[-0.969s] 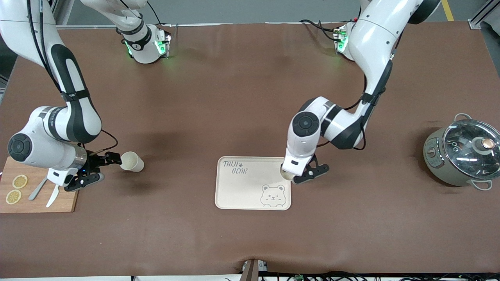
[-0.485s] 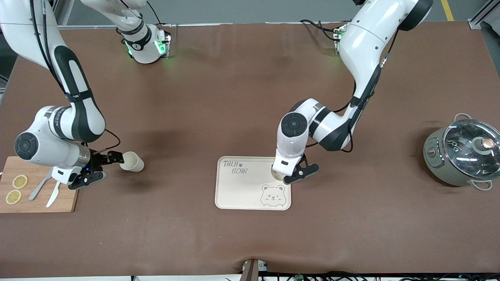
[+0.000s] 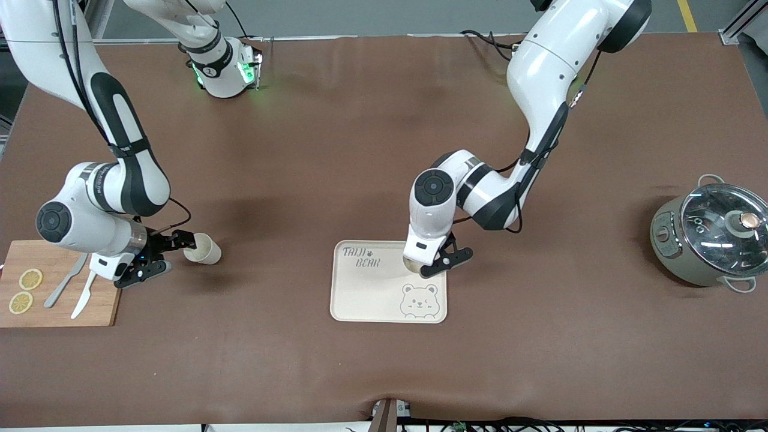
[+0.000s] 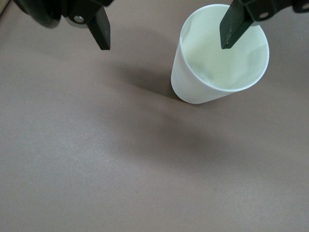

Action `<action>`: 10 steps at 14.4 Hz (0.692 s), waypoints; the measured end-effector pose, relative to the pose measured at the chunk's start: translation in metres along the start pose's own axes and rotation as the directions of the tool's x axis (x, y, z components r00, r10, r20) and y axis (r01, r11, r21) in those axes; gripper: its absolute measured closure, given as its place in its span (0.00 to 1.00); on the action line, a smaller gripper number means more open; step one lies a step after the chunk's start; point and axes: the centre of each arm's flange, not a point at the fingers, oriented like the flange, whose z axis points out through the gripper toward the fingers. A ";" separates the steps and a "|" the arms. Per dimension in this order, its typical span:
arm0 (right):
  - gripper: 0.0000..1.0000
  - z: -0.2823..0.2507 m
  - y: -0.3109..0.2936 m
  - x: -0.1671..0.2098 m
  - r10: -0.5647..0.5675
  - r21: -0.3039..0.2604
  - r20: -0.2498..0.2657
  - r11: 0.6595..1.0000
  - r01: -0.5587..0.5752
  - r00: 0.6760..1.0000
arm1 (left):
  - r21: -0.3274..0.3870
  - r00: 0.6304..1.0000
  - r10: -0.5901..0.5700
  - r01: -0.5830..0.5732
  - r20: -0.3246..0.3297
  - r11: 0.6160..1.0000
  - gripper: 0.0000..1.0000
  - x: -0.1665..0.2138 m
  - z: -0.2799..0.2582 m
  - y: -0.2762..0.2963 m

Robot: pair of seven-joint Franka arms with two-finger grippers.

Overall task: Place white IKEA cup upright on tray with both arms
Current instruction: 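Carry the cup to the tray with the left gripper while the right gripper hovers, then lower the held cup upright onto the tray and open the left gripper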

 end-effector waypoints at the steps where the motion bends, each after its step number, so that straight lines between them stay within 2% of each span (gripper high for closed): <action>1: 0.00 0.001 -0.001 0.000 -0.001 0.000 0.000 1.000 0.001 1.000 | -0.005 1.000 0.003 -0.003 -0.001 1.000 0.96 -0.002 0.002 0.001; 10: 0.00 0.015 -0.006 -0.006 -0.006 -0.008 -0.009 1.000 0.005 1.000 | -0.044 1.000 -0.014 0.013 -0.012 0.999 0.96 -0.003 0.014 0.006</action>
